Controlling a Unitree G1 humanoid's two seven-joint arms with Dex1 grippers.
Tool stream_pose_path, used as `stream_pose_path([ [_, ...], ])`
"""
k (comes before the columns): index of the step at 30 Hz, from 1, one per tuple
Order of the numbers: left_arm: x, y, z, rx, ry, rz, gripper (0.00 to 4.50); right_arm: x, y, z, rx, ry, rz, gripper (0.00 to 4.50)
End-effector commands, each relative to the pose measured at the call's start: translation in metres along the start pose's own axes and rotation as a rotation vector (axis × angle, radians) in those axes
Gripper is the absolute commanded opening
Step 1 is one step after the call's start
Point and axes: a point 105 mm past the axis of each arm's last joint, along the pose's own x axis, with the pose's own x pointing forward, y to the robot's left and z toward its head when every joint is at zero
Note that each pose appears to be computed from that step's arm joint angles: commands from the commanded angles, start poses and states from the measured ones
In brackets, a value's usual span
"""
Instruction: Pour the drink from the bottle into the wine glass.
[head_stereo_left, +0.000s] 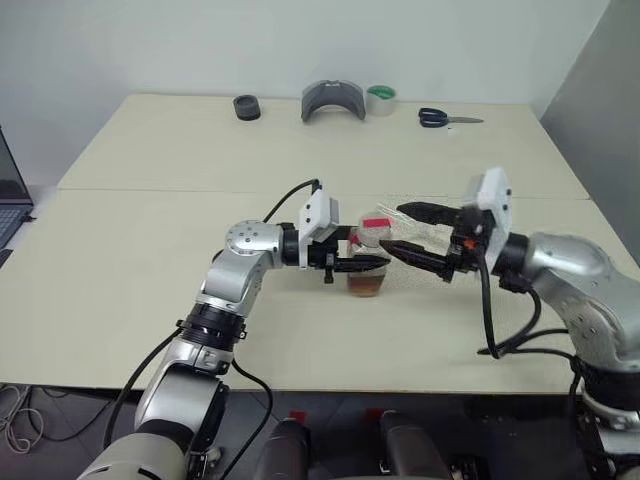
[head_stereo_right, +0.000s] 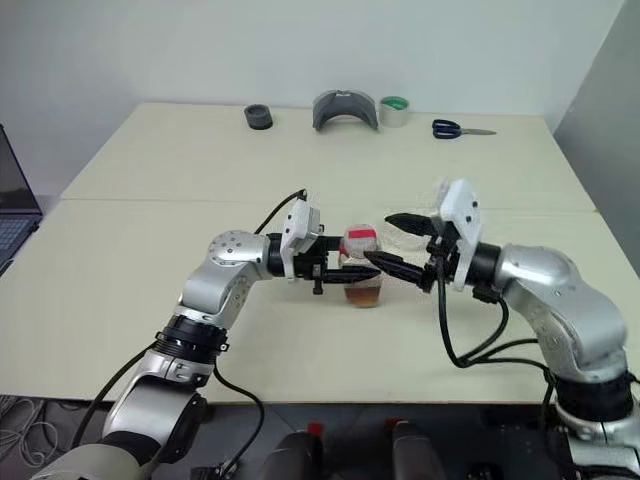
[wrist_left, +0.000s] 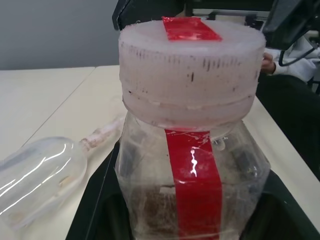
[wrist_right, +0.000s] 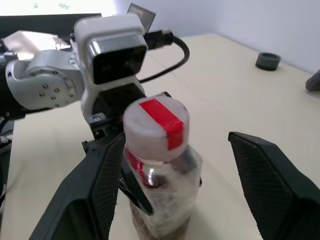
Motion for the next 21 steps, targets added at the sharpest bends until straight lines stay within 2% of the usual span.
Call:
stream_pose_path([
  [1,0.003,0.003,0.018,0.056,-0.041,-0.013,1.83,0.009,0.018,0.016,-0.039,-0.077,-0.108,3.55],
  [5,0.005,0.005,0.017,0.057,-0.038,-0.023,1.83,0.026,0.016,0.014,-0.054,-0.093,-0.226,3.55],
  [15,0.007,0.008,0.014,0.063,-0.034,-0.022,1.83,0.034,0.01,0.009,-0.047,-0.09,-0.291,3.55],
  [18,0.006,0.008,0.013,0.063,-0.031,-0.013,1.83,0.034,0.009,0.008,-0.046,-0.089,-0.293,2.95],
  [21,0.006,0.009,0.013,0.064,-0.031,-0.006,1.83,0.035,0.012,0.007,-0.04,-0.084,-0.271,1.97],
])
